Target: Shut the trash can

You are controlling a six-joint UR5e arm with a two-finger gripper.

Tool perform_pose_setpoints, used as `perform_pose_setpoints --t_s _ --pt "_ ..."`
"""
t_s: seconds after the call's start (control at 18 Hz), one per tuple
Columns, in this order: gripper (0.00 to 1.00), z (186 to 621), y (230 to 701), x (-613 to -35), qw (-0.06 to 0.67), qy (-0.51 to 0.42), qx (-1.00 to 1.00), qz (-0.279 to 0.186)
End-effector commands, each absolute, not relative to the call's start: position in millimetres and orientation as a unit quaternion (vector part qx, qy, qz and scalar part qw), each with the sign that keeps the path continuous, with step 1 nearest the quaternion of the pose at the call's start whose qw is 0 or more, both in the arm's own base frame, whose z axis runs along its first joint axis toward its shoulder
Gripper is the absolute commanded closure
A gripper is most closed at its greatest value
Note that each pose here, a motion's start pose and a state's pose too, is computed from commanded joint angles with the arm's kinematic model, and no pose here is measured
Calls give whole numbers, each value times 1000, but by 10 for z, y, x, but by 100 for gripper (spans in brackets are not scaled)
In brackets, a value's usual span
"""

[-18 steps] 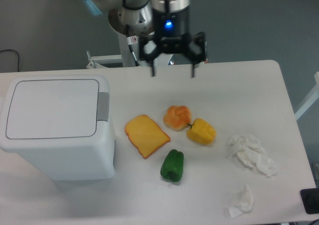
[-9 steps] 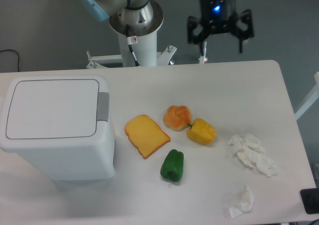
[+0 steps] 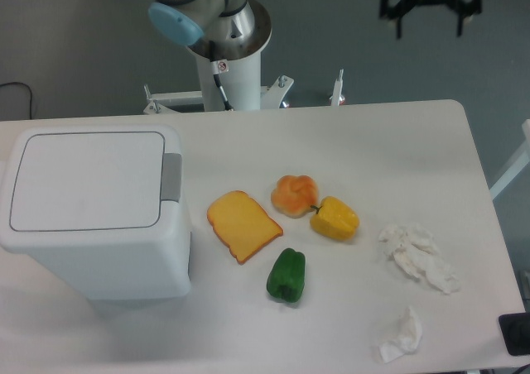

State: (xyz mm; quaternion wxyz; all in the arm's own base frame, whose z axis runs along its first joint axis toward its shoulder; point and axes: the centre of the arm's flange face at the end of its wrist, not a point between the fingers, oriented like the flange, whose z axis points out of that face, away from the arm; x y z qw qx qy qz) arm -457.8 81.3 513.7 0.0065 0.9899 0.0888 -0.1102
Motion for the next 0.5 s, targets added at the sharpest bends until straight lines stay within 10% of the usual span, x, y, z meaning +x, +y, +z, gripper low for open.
perform_pose_setpoints --t_s 0.5 --pt "0 5258 -26 -4236 13 96 994 -47"
